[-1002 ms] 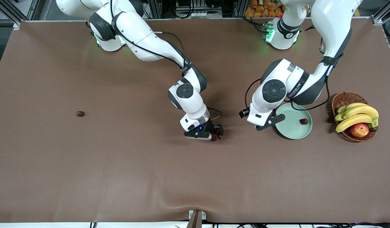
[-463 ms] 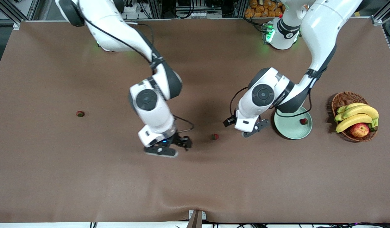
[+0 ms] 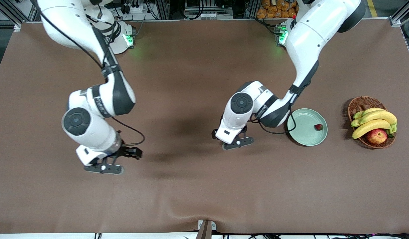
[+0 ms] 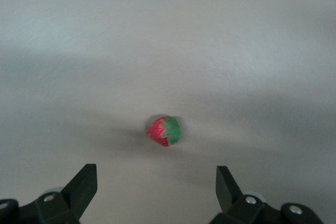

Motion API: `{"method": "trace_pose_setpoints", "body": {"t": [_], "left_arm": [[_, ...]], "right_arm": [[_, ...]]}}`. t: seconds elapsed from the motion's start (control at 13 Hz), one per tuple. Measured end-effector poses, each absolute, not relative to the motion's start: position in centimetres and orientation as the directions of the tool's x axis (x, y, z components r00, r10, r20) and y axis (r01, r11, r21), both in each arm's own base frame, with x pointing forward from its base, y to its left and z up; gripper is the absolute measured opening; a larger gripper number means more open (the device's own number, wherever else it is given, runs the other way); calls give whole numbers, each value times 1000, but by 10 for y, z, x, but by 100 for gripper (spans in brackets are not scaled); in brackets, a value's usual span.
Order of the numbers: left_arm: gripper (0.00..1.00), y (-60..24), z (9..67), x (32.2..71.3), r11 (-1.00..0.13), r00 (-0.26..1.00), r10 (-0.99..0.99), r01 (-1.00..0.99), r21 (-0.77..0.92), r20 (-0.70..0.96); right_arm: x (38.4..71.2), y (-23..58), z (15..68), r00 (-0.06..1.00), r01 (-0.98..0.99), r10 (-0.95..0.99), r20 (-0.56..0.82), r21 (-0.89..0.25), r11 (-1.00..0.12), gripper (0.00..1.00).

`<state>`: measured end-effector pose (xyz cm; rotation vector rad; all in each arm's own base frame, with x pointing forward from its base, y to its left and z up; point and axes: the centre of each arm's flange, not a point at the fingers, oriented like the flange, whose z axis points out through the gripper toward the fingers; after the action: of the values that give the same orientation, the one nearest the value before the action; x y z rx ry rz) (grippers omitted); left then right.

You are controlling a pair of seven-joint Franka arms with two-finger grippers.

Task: Collect all strawberries into plate
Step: 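Reach the left gripper to the strawberry while the right returns to the last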

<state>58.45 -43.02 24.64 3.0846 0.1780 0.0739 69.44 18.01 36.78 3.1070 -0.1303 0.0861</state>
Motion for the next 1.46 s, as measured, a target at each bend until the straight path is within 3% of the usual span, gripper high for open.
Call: {"method": "trace_pose_setpoints", "body": {"t": [0.31, 0.62, 0.93, 1.08, 1.31, 1.46], "left_arm": [[100, -436, 222, 578, -981, 979, -194, -193, -11, 58], [100, -438, 194, 574, -961, 959, -274, -270, -60, 75], [89, -445, 172, 571, -958, 953, -286, -285, -22, 98], [67, -448, 172, 570, -958, 952, -288, -288, -14, 105], [31, -452, 177, 571, -957, 950, -290, -291, -8, 114], [18, -448, 178, 575, -959, 952, -284, -284, -11, 119]], "right_arm": [[669, 93, 345, 1000, -12, -15, -20, 138, -990, 100], [638, -12, 317, 996, 25, 13, -93, 126, -992, 100], [578, -44, 230, 997, 10, 2, -77, 106, -994, 100], [547, -51, 197, 998, 2, -5, -68, 99, -995, 100], [534, -73, 190, 997, 5, -2, -83, 92, -996, 100], [529, -90, 192, 996, 1, -7, -91, 88, -996, 100]]}}
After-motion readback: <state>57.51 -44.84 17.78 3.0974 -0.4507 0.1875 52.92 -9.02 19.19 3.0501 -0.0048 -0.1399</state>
